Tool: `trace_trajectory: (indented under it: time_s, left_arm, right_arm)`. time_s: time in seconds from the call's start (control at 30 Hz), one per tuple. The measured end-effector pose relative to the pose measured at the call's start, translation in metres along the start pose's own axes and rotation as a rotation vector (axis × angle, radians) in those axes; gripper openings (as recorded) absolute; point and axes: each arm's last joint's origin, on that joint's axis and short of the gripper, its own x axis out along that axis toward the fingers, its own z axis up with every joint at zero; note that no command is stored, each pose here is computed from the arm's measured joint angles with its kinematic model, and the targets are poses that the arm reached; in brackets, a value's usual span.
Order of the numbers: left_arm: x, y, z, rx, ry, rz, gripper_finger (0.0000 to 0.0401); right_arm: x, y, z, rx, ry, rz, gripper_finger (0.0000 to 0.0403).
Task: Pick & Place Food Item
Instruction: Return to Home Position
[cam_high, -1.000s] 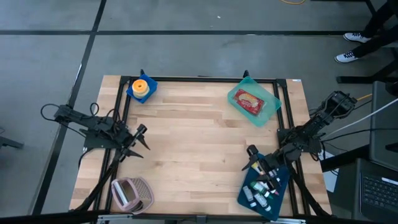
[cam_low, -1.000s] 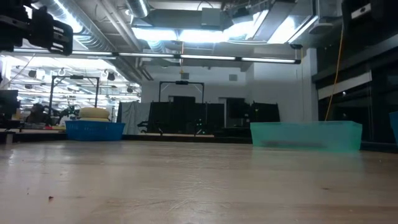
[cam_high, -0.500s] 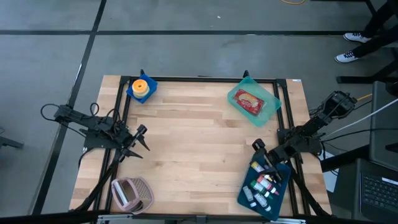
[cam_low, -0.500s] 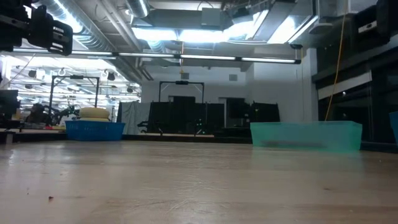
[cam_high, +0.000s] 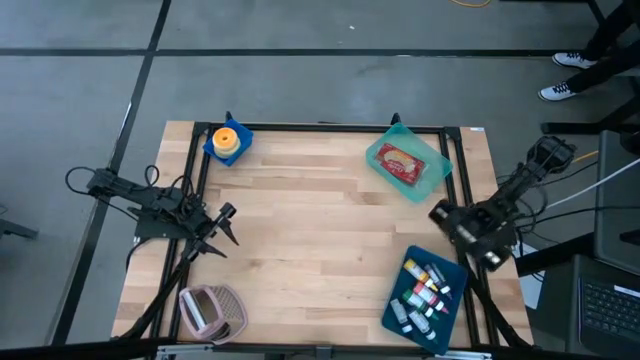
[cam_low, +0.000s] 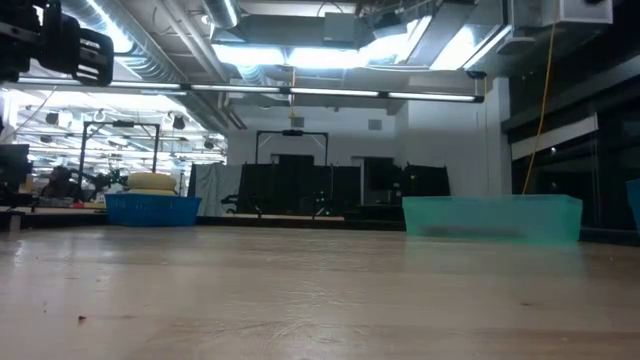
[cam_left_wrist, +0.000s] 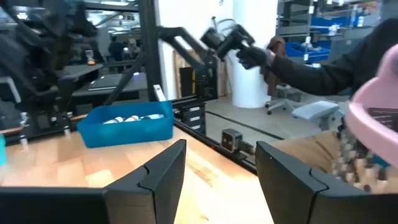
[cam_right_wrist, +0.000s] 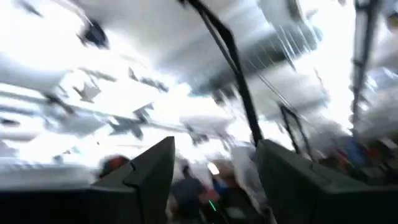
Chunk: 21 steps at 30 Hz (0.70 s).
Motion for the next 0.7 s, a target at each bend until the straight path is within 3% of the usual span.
trace_trajectory:
  time_s: [0.47, 0.7]
  left_arm:
    - [0.0, -0.003, 0.001, -0.031, -0.009, -0.096, 0.0189]
    - [0.0, -0.003, 0.001, -0.036, -0.009, -0.102, 0.0189]
  right_arm:
    - [-0.027, 0.003, 0.073, 0.143, -0.472, 0.128, 0.0222]
    - [-0.049, 0.005, 0.097, 0.116, -0.662, 0.294, 0.0222]
